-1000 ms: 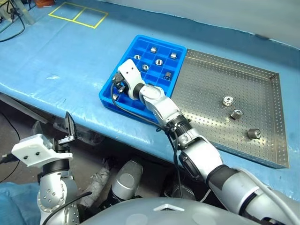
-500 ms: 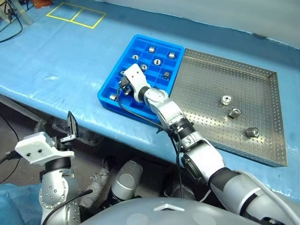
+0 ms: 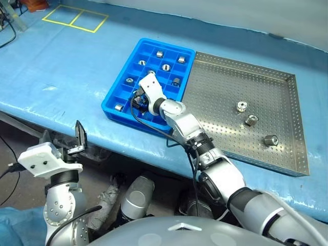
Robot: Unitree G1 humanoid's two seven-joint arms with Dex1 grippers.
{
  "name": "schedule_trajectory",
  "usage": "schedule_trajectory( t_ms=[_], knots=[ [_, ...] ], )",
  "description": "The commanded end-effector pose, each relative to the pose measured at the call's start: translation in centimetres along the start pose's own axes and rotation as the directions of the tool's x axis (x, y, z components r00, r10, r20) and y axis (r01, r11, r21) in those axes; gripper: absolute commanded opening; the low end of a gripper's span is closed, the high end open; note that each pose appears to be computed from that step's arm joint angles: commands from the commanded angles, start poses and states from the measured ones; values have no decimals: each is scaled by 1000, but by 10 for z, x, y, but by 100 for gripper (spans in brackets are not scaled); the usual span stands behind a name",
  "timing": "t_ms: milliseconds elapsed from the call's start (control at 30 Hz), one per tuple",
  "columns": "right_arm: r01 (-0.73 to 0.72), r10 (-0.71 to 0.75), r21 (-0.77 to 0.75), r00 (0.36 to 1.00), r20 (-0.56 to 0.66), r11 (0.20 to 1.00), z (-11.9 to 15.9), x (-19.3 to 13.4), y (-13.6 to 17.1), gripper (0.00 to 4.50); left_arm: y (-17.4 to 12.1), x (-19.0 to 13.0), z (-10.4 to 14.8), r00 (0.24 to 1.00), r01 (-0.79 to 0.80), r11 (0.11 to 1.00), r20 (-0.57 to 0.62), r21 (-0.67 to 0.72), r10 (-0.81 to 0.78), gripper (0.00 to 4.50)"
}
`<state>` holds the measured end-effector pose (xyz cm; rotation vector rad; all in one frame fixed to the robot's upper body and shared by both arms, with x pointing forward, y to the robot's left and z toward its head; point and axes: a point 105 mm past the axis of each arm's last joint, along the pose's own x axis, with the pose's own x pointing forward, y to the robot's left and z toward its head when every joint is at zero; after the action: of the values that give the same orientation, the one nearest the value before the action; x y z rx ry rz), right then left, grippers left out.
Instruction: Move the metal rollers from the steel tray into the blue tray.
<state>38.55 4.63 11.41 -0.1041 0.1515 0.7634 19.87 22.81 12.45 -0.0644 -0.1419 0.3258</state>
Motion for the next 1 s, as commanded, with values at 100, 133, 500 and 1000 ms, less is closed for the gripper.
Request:
schedule_trajectory(
  t_ms=[100, 133, 500, 1000],
  knots=[
    [38, -67, 146, 978, 197, 988, 55, -23, -12, 448, -8, 8, 6, 998, 63, 998, 18, -12, -62, 450],
    [66, -101, 165, 972, 214, 984, 60, -29, -19, 448, -11, 12, 7, 996, 84, 996, 21, -11, -84, 450],
    [439, -450, 101, 869, 205, 893, 53, -94, -73, 448, -59, 64, 11, 935, 353, 936, 41, -4, -352, 450],
    [600, -596, 27, 787, 159, 799, 33, -129, -91, 448, -121, 92, 10, 828, 560, 829, 50, -4, -559, 450]
  ],
)
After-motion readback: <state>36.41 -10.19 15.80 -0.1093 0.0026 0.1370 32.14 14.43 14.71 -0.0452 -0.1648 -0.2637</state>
